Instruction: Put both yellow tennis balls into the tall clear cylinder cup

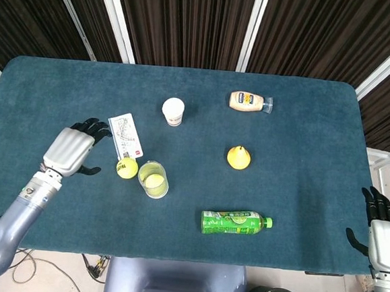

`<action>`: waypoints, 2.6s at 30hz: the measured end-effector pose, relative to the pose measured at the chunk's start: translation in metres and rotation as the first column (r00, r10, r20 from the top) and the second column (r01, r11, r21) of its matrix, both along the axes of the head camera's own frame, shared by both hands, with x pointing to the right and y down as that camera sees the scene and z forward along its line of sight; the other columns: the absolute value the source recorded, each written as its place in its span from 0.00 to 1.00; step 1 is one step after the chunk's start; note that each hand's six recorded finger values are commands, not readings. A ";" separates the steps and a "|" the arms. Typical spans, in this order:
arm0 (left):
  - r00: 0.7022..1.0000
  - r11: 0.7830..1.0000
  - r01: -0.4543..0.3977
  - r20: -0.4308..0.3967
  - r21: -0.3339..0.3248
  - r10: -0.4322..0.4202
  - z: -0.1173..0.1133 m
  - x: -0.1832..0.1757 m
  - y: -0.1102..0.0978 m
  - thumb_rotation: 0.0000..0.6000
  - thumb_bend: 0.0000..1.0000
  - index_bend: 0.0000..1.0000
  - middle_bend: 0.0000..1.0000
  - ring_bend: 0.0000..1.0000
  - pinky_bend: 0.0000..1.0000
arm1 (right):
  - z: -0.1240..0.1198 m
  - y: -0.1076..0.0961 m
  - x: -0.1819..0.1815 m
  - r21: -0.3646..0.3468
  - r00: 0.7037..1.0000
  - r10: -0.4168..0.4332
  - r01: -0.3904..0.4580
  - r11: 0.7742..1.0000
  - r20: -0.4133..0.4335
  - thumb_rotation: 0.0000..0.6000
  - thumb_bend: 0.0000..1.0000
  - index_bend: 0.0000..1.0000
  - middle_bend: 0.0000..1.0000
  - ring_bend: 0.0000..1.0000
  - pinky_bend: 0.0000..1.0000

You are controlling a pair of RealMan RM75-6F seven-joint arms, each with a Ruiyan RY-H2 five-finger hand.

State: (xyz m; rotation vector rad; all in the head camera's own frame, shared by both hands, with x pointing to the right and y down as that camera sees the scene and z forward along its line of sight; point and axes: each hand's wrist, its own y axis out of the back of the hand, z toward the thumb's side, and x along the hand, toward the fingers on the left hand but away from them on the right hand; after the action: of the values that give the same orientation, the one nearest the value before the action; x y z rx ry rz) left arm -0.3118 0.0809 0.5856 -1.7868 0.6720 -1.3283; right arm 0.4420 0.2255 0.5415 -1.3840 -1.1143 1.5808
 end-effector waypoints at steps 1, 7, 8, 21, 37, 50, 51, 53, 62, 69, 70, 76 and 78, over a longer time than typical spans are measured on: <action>1.000 1.000 0.004 0.003 -0.014 -0.004 0.006 -0.004 0.000 1.00 0.00 0.27 0.17 0.09 0.28 | 0.001 0.000 0.000 -0.002 1.000 0.000 0.000 1.000 0.000 1.00 0.34 0.08 0.08 0.11 0.04; 1.000 0.996 0.001 0.005 -0.086 -0.001 0.048 -0.013 0.004 1.00 0.00 0.27 0.17 0.09 0.28 | 0.000 0.000 0.001 0.006 1.000 0.004 -0.004 1.000 -0.005 1.00 0.34 0.08 0.08 0.11 0.04; 1.000 0.995 -0.002 0.003 -0.097 0.002 0.054 -0.011 0.006 1.00 0.00 0.27 0.17 0.09 0.28 | -0.001 0.000 0.001 0.008 1.000 0.005 -0.005 1.000 -0.004 1.00 0.34 0.08 0.08 0.11 0.04; 0.997 0.983 -0.073 -0.013 -0.170 0.071 0.107 0.033 0.023 1.00 0.01 0.27 0.18 0.11 0.31 | -0.003 -0.001 0.004 0.016 1.000 0.017 -0.017 1.000 0.003 1.00 0.34 0.08 0.08 0.11 0.04; 0.977 0.972 -0.179 0.092 -0.150 0.194 0.132 0.064 0.036 1.00 0.18 0.33 0.34 0.30 0.47 | -0.003 -0.003 0.005 0.019 1.000 0.024 -0.024 1.000 0.009 1.00 0.34 0.08 0.08 0.11 0.04; 0.961 0.973 -0.190 0.178 -0.133 0.212 0.132 0.061 0.035 1.00 0.38 0.46 0.51 0.44 0.56 | -0.005 -0.003 0.005 0.026 1.000 0.026 -0.027 0.999 0.012 1.00 0.34 0.08 0.08 0.11 0.04; 0.963 0.974 -0.187 0.175 -0.126 0.207 0.130 0.062 0.034 1.00 0.39 0.46 0.51 0.44 0.57 | -0.005 -0.003 0.005 0.028 1.000 0.028 -0.028 0.999 0.013 1.00 0.34 0.08 0.08 0.11 0.04; 0.966 0.977 -0.182 0.166 -0.111 0.198 0.124 0.063 0.030 1.00 0.40 0.47 0.51 0.44 0.57 | -0.006 -0.003 0.005 0.031 0.999 0.030 -0.030 0.999 0.014 1.00 0.34 0.08 0.08 0.11 0.04; 0.986 0.989 -0.149 0.077 0.025 0.146 0.061 0.070 0.002 1.00 0.39 0.46 0.50 0.44 0.57 | -0.008 -0.003 0.006 0.036 0.999 0.036 -0.037 0.999 0.019 1.00 0.34 0.08 0.08 0.11 0.04; 0.993 0.983 -0.120 -0.008 0.138 0.122 0.001 0.083 -0.022 1.00 0.38 0.46 0.50 0.44 0.57 | -0.008 -0.004 0.007 0.040 0.999 0.041 -0.041 0.998 0.017 1.00 0.34 0.08 0.08 0.11 0.05; 0.992 0.982 -0.118 -0.021 0.145 0.122 -0.003 0.087 -0.023 1.00 0.38 0.46 0.50 0.44 0.57 | -0.008 -0.004 0.007 0.040 0.999 0.042 -0.043 0.998 0.017 1.00 0.34 0.08 0.08 0.11 0.05; 0.982 0.977 -0.157 -0.078 0.147 0.169 -0.018 0.112 -0.016 1.00 0.37 0.45 0.49 0.44 0.57 | -0.010 -0.005 0.008 0.049 0.999 0.046 -0.047 0.998 0.018 1.00 0.34 0.08 0.08 0.11 0.05; 0.978 0.976 -0.172 -0.098 0.136 0.186 -0.019 0.120 -0.011 1.00 0.36 0.45 0.49 0.44 0.57 | -0.010 -0.005 0.008 0.051 0.999 0.047 -0.048 0.998 0.019 1.00 0.34 0.08 0.08 0.11 0.05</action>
State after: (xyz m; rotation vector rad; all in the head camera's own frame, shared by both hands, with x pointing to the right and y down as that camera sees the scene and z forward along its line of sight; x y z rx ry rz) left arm -0.1916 0.0699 0.5662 -1.7820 0.6240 -1.0499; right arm 0.4503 0.2206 0.5310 -1.3494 -1.1988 1.5646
